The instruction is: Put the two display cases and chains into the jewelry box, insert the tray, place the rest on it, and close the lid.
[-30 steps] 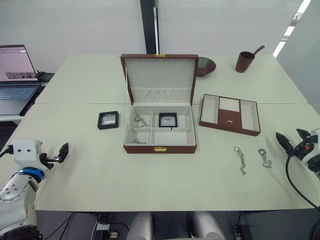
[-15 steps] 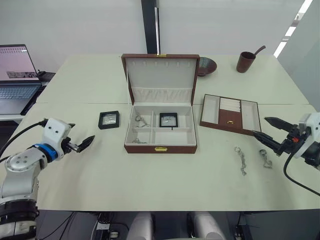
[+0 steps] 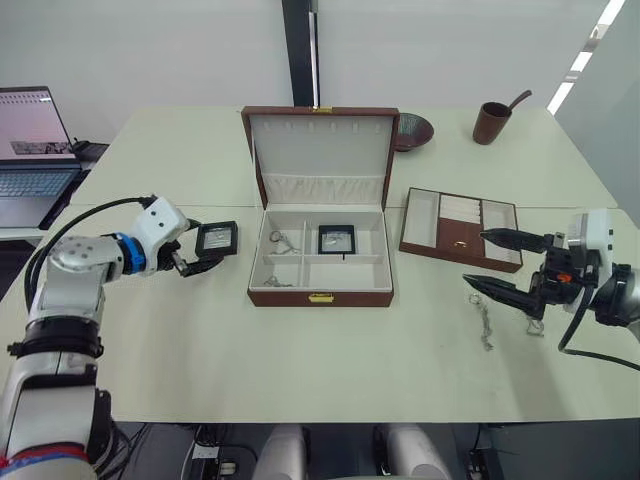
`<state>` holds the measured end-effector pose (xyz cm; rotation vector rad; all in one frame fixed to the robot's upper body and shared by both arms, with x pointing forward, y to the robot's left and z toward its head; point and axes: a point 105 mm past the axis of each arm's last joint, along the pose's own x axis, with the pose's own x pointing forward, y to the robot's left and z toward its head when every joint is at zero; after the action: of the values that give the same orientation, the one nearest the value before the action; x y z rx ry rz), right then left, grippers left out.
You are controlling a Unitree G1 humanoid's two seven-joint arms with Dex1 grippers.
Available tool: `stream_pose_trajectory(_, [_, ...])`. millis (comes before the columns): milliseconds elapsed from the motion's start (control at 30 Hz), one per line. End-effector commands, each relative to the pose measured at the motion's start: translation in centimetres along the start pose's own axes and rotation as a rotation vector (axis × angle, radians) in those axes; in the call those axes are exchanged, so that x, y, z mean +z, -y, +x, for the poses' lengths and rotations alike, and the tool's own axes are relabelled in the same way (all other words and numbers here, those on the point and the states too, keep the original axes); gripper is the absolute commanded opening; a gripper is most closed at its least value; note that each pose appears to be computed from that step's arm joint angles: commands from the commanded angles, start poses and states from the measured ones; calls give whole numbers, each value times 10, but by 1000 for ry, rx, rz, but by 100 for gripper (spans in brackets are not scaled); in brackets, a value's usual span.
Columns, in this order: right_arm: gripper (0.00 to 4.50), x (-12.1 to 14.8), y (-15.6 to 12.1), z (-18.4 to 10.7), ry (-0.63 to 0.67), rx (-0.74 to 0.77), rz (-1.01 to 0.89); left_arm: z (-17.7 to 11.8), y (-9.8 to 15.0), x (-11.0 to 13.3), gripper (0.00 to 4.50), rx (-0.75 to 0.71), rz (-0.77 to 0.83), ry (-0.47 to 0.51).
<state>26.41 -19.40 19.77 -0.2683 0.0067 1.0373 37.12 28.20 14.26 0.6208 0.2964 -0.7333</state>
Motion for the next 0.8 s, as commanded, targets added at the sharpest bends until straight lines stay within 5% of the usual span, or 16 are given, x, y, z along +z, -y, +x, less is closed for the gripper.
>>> stream_pose_trajectory(33, [450,14,-5,2,19,10,-42,3,1,-4,448,-51,36,-53])
stream_pose_trajectory(667, [450,16,-27,4,6,75,-47,17,7,-13,448,-117,24,-107])
stream_pose_trajectory(800, [450,13,-27,4,-8,81,-49,19,8,-12,364,-121,16,-101])
